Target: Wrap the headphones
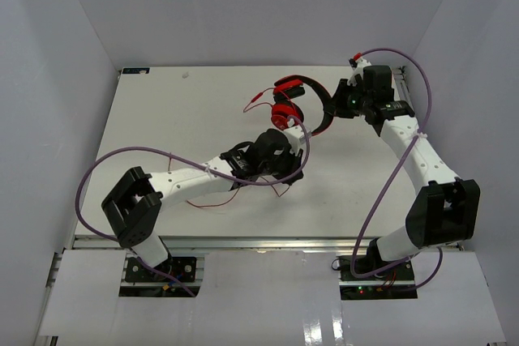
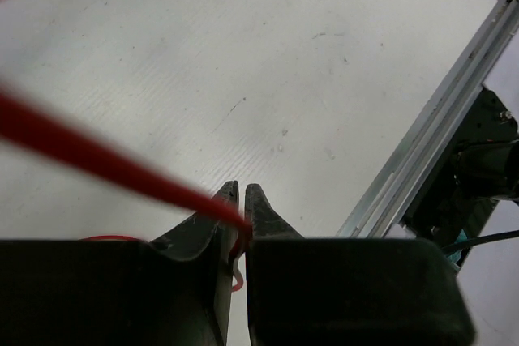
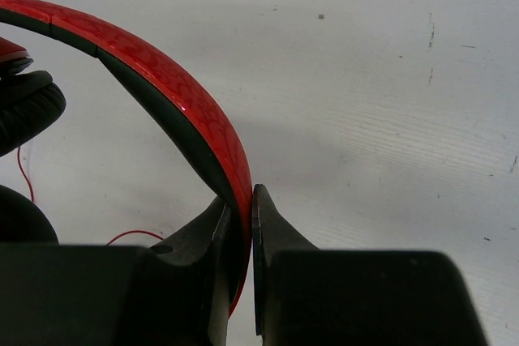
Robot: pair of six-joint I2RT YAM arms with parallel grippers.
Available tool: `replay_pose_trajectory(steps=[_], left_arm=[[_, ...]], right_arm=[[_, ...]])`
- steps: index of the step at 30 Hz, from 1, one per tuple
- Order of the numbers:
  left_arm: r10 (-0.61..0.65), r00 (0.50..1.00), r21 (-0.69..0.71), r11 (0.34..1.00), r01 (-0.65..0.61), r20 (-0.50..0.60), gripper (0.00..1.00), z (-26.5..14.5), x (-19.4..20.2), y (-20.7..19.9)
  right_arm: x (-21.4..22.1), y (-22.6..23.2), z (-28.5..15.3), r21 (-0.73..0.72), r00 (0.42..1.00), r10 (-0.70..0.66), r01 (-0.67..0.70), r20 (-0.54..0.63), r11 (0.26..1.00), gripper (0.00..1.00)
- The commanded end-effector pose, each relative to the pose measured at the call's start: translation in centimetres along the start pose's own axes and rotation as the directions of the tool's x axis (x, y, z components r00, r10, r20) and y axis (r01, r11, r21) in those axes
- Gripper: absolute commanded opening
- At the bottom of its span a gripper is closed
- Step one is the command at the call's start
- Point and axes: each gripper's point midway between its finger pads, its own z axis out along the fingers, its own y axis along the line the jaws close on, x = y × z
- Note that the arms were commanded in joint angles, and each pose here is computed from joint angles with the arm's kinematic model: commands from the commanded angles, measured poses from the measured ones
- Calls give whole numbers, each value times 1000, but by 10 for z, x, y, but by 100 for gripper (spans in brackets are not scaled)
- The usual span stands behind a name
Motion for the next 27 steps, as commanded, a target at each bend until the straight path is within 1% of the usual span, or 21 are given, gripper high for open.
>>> replay_pose_trajectory(steps=[1,4,10,16,23,27], left_arm=[[39,991,-21,999,-36,124,21,-14,-27,-1],[43,989,-24,999,-40,139,21,-16,-31,-2],[54,980,1,998,-55,193,18,-29,-53,-12],[23,989,65,997,-32,146,18,-15,-35,-24],[44,993,131,990,-59,112,18,13,-32,-56],[54,996,155,986,-65,73,17,29,-20,-66]], right_arm=[[-27,22,-19,-96,995,16,-6,101,995,8],[-23,22,-19,-94,995,16,-7,100,996,8],[-16,14,-18,-70,995,18,-12,95,997,8],[-26,13,-19,-54,993,22,-16,116,998,8],[-22,5,-12,-24,994,30,-28,101,999,8],[-21,3,-13,-16,994,24,-23,106,1000,8]])
